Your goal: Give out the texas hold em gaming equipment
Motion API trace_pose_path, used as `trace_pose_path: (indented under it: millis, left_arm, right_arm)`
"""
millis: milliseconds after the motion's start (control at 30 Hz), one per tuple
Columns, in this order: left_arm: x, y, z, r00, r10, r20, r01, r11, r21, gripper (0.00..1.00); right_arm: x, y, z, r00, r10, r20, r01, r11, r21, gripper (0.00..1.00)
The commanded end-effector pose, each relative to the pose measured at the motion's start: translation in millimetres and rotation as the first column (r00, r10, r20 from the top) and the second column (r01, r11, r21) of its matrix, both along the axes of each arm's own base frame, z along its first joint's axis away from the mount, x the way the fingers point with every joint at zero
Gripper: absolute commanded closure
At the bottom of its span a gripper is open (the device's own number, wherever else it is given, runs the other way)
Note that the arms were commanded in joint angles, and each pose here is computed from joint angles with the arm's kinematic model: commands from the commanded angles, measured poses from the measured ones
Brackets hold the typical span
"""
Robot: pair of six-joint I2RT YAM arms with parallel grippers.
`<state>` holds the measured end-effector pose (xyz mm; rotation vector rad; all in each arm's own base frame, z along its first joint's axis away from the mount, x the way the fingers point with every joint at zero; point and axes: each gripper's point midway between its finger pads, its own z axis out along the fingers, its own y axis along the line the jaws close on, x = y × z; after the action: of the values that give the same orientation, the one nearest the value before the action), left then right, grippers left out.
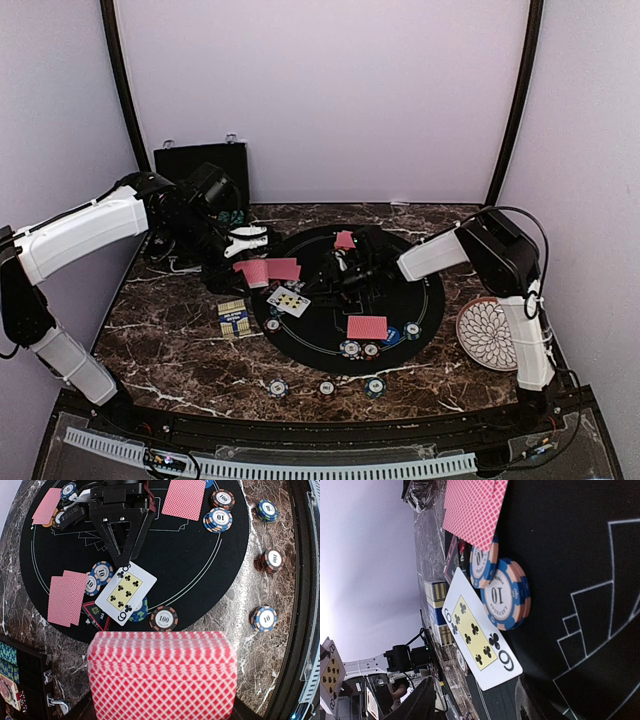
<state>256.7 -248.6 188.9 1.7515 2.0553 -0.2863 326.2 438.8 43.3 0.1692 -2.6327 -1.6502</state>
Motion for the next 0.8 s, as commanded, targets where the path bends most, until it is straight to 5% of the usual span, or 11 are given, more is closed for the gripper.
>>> trace_pose_path:
  millis: [0, 533, 767]
  left_arm:
    - [-4.2, 2.5, 14.5, 0.999, -0.01, 0.033, 0.011, 1.0, -0.027, 1.0]
    - [-4.0, 2.1, 13.0, 0.999, -0.013, 0.032, 0.014, 1.0, -0.026, 1.0]
    - [-4.7, 3.6, 12.4, 0.999, -0.01, 0.031, 0.011, 1.0, -0.023, 1.0]
  right_arm:
    - [-3.2, 8.1, -29.5, 0.998, -0.03, -0.059, 0.029, 1.0, -0.012, 0.45]
    - [-30.3, 24.1, 13.6, 0.995, 0.01, -0.099, 0.009, 0.982, 0.19, 0.5]
    - [-39.4, 12.8, 8.6, 0.997, 0.012, -0.073, -0.004, 0.995, 0.102, 0.51]
